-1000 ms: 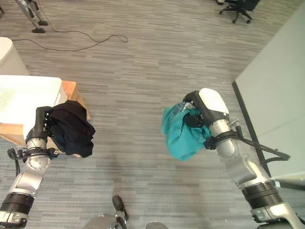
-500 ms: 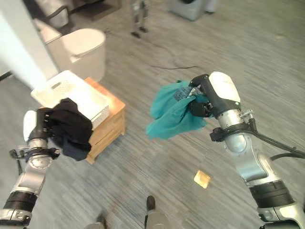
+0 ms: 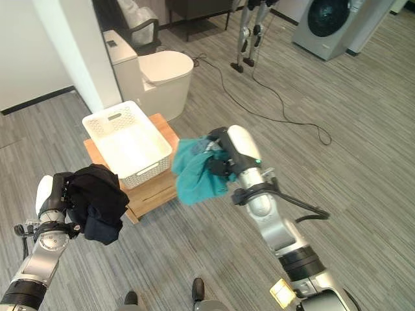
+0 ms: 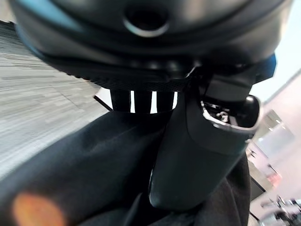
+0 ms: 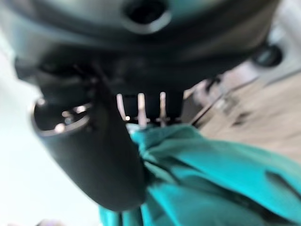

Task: Pick up bed clothes into laundry basket.

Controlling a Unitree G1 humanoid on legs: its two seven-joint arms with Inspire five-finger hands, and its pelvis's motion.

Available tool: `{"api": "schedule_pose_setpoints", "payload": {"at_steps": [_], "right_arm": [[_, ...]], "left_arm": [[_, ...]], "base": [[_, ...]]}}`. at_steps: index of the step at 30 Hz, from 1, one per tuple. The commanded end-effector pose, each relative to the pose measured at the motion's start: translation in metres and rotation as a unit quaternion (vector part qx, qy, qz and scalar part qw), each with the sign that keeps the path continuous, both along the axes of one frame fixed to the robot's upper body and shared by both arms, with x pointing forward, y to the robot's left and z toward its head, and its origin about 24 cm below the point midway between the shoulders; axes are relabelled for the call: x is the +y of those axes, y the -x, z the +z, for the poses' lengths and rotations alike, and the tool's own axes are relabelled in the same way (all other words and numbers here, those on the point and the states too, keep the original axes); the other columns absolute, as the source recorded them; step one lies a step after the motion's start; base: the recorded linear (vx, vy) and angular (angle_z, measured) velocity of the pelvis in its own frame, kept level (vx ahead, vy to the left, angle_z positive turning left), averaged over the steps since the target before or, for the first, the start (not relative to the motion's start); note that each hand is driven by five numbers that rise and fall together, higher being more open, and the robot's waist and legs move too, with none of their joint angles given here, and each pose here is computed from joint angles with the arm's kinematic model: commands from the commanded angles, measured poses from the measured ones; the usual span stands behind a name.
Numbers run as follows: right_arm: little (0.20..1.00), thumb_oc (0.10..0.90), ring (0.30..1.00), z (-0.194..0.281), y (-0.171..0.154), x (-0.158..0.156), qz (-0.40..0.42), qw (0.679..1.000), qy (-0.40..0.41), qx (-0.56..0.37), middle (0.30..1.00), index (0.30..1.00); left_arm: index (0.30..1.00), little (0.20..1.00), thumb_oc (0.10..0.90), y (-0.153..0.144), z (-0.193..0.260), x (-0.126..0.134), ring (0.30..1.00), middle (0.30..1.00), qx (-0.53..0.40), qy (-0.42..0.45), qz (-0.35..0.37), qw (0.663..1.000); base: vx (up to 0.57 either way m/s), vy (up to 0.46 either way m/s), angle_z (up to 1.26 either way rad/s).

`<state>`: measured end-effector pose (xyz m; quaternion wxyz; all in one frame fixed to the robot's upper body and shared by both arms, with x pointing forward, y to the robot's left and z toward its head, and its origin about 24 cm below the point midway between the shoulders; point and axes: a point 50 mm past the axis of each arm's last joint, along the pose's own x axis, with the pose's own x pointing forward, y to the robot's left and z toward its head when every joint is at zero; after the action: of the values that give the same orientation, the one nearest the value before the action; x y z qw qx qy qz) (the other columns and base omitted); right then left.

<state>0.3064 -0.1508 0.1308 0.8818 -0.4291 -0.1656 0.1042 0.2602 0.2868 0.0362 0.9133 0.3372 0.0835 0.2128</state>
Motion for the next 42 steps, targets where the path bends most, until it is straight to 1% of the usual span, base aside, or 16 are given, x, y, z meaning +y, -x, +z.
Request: {"api": "schedule_pose_setpoints", "payload": {"at_steps": [1,9,11,12,14,15,16,17,19,20,21,22,25,29,36,42], "right_arm": [[0.3,0.4,0.3,0.05,-0.007,0.013,0.037,0.992,-0.071,-0.1,0.3,0.3],[0.3,0.4,0.3,0.075,-0.018,0.022,0.058,0.989,-0.047,-0.125,0.3,0.3],[0.3,0.4,0.3,0.09,-0.027,0.018,0.047,0.988,-0.016,-0.146,0.3,0.3],[0.3,0.4,0.3,0.107,-0.036,0.004,0.013,0.986,0.024,-0.167,0.3,0.3],[0.3,0.4,0.3,0.11,-0.037,0.004,0.012,0.985,0.024,-0.17,0.3,0.3],[0.3,0.4,0.3,0.132,-0.044,-0.021,-0.042,0.977,0.075,-0.193,0.3,0.3],[0.3,0.4,0.3,0.147,-0.045,-0.034,-0.067,0.971,0.1,-0.208,0.3,0.3],[0.3,0.4,0.3,0.162,-0.043,-0.056,-0.105,0.961,0.128,-0.221,0.3,0.3],[0.3,0.4,0.3,0.178,-0.037,-0.083,-0.149,0.951,0.143,-0.229,0.3,0.3],[0.3,0.4,0.3,0.179,-0.037,-0.084,-0.149,0.951,0.143,-0.229,0.3,0.3],[0.3,0.4,0.3,0.187,-0.031,-0.109,-0.185,0.946,0.142,-0.225,0.3,0.3],[0.3,0.4,0.3,0.188,-0.03,-0.11,-0.186,0.946,0.141,-0.225,0.3,0.3],[0.3,0.4,0.3,0.18,-0.022,-0.138,-0.217,0.947,0.142,-0.19,0.3,0.3],[0.3,0.4,0.3,0.168,-0.012,-0.152,-0.229,0.949,0.126,-0.177,0.3,0.3],[0.3,0.4,0.3,0.173,-0.001,-0.171,-0.247,0.95,0.063,-0.182,0.3,0.3],[0.3,0.4,0.3,0.19,0.012,-0.178,-0.254,0.944,0.07,-0.201,0.3,0.3]], "left_arm": [[0.3,0.3,0.4,-0.012,0.062,0.02,0.3,0.3,-0.134,-0.042,0.005,0.99],[0.3,0.3,0.4,-0.009,0.086,0.031,0.3,0.3,-0.191,-0.019,0.015,0.981],[0.3,0.3,0.4,-0.011,0.096,0.037,0.3,0.3,-0.205,-0.025,0.017,0.978],[0.3,0.3,0.4,-0.019,0.105,0.035,0.3,0.3,-0.211,-0.031,0.003,0.977],[0.3,0.3,0.4,-0.021,0.107,0.034,0.3,0.3,-0.214,-0.03,0.002,0.976],[0.3,0.3,0.4,-0.029,0.111,0.032,0.3,0.3,-0.208,-0.033,-0.01,0.978],[0.3,0.3,0.4,-0.032,0.111,0.032,0.3,0.3,-0.201,-0.036,-0.015,0.979],[0.3,0.3,0.4,-0.028,0.105,0.039,0.3,0.3,-0.179,-0.049,-0.012,0.983],[0.3,0.3,0.4,-0.023,0.1,0.042,0.3,0.3,-0.165,-0.055,-0.017,0.985],[0.3,0.3,0.4,-0.023,0.1,0.042,0.3,0.3,-0.165,-0.054,-0.019,0.985],[0.3,0.3,0.4,-0.022,0.098,0.041,0.3,0.3,-0.157,-0.054,-0.031,0.986],[0.3,0.3,0.4,-0.023,0.098,0.04,0.3,0.3,-0.157,-0.054,-0.032,0.986],[0.3,0.3,0.4,-0.014,0.084,0.04,0.3,0.3,-0.13,-0.047,-0.039,0.99],[0.3,0.3,0.4,-0.01,0.079,0.038,0.3,0.3,-0.114,-0.053,-0.045,0.991],[0.3,0.3,0.4,-0.019,0.098,0.032,0.3,0.3,-0.137,-0.078,-0.061,0.986],[0.3,0.3,0.4,-0.024,0.098,0.027,0.3,0.3,-0.136,-0.075,-0.077,0.985]], "base": [[-0.01,-0.079,0.46],[0.03,-0.084,0.25],[0.01,-0.075,0.09],[-0.04,-0.037,0.19],[-0.01,-0.04,0.56],[0.02,-0.041,1.36],[0.14,-0.006,1.46],[0.23,0.07,1.24],[0.21,0.061,0.23],[0.23,0.074,-0.16],[0.16,0.059,-0.17],[0.34,0.161,-0.03],[0.27,0.136,0.04],[0.28,0.1,-0.26],[0.13,0.067,-0.3],[0.22,-0.096,0.16]]}}
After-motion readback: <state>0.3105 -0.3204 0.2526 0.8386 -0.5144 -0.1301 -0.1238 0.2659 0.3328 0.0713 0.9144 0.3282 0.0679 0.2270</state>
